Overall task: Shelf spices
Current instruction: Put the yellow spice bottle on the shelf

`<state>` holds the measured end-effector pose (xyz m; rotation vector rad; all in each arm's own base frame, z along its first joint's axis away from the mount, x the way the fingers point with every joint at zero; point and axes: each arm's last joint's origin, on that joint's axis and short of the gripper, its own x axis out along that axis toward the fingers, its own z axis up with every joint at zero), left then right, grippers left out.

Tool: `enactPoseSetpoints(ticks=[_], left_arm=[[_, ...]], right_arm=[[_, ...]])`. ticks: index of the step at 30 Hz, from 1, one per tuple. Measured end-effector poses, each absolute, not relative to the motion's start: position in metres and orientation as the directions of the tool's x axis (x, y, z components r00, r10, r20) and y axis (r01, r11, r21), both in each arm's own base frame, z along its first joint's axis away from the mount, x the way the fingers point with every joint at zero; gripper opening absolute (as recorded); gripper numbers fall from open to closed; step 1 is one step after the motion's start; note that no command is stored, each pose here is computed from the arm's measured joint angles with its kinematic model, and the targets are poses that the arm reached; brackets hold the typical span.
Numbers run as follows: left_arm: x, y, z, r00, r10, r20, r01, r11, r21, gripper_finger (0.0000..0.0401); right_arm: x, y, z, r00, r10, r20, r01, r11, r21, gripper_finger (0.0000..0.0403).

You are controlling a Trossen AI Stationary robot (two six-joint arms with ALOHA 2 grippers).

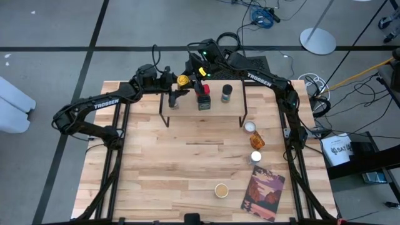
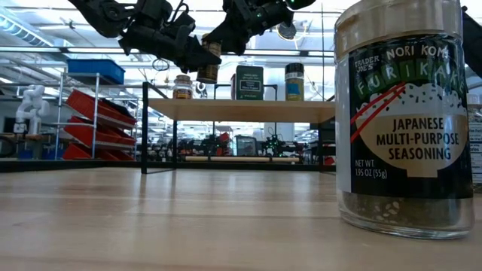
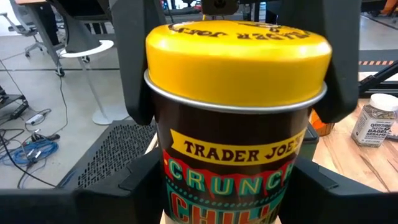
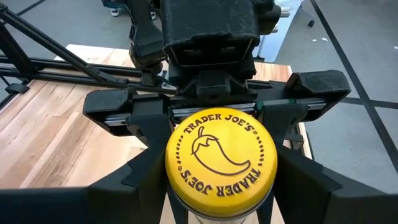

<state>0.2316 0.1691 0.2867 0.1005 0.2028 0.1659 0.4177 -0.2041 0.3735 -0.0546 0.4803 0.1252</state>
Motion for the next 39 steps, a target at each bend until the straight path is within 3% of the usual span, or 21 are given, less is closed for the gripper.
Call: enactPoseSetpoints(ticks=[16,31,39], left_arm=[[0.229,0.167,0.29,0.969,0.163,-0.189,-0.149,0.985,0.084,0.0355],[0.188,0.138,0.322,0.937,0.275,-0.213,-0.246,0.957,0.153,0.0362],[0.165,0.121,0.345,0.944,0.308,-0.116,-0.282,0.939,0.196,0.0362]], right_arm=[[0.415,-0.209,0.373,0.878,0.096,-0.469,-0.128,0.991,-0.037,0.0228],[0.414,-0.209,0.373,0.875,0.096,-0.475,-0.129,0.991,-0.037,0.0228],[0.414,-0.209,0.372,0.871,0.099,-0.481,-0.139,0.989,-0.049,0.0228]])
